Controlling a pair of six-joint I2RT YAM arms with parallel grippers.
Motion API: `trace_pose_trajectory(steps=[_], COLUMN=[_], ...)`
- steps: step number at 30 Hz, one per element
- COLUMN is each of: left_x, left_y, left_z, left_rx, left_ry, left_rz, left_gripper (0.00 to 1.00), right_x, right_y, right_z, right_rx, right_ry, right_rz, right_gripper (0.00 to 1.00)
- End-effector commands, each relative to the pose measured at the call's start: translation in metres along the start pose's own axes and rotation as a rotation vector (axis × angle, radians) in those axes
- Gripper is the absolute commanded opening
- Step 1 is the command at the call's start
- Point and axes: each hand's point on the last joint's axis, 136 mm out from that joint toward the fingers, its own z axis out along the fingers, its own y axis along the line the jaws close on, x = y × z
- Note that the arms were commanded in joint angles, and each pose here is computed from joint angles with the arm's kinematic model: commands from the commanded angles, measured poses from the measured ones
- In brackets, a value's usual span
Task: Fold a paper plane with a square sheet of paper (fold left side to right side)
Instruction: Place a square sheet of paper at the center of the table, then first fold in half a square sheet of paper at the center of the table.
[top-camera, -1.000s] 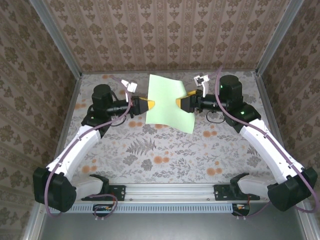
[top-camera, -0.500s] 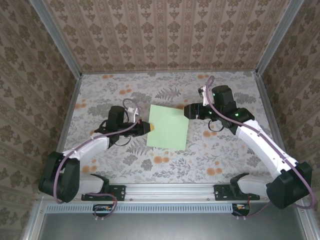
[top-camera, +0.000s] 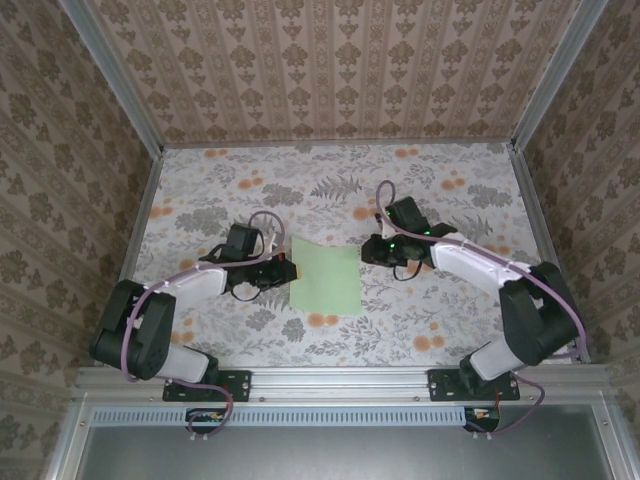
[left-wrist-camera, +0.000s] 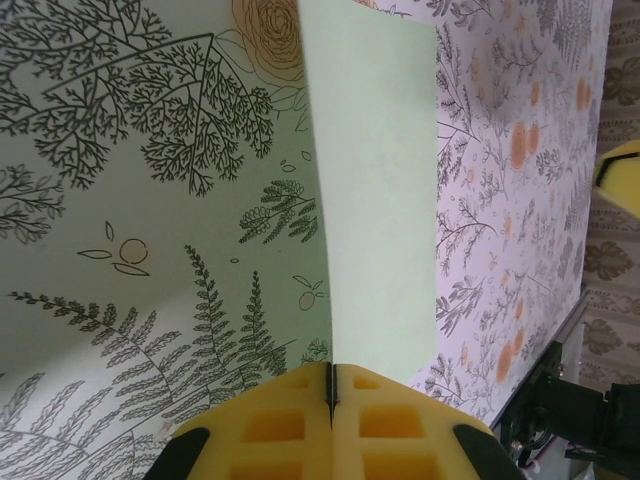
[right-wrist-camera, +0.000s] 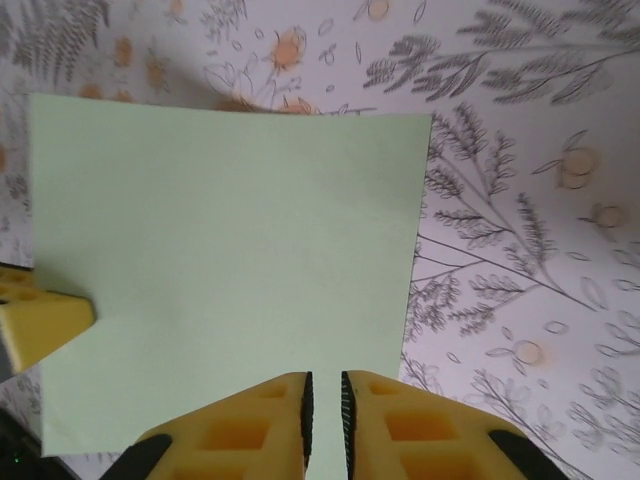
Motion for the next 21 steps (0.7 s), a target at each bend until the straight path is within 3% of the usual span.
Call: trace_pose_trajectory(steps=[1, 15, 21], left_x=[-0.003, -0.007, -0.011], left_y=[-0.001, -0.004, -0.012], left_z=[-0.001, 0.000, 0.000], left_rx=[-0.028, -0.025, -0.009], left_ry=[0.013, 0.018, 0.016], left_rz=[0.019, 0.020, 0.033], left_gripper=[0.00, 0.00, 0.08], right_x=[0.001, 0.028, 0.037], right_y=[0.002, -0.017, -0.027], right_z=[0.021, 0.070, 0.073], right_rx=[0.011, 0.129, 0.172], right_ry=[0.012, 0.140, 0.179], right_rz=[0.033, 0.041, 0.045], right_gripper=[0.16, 0.13, 0.13])
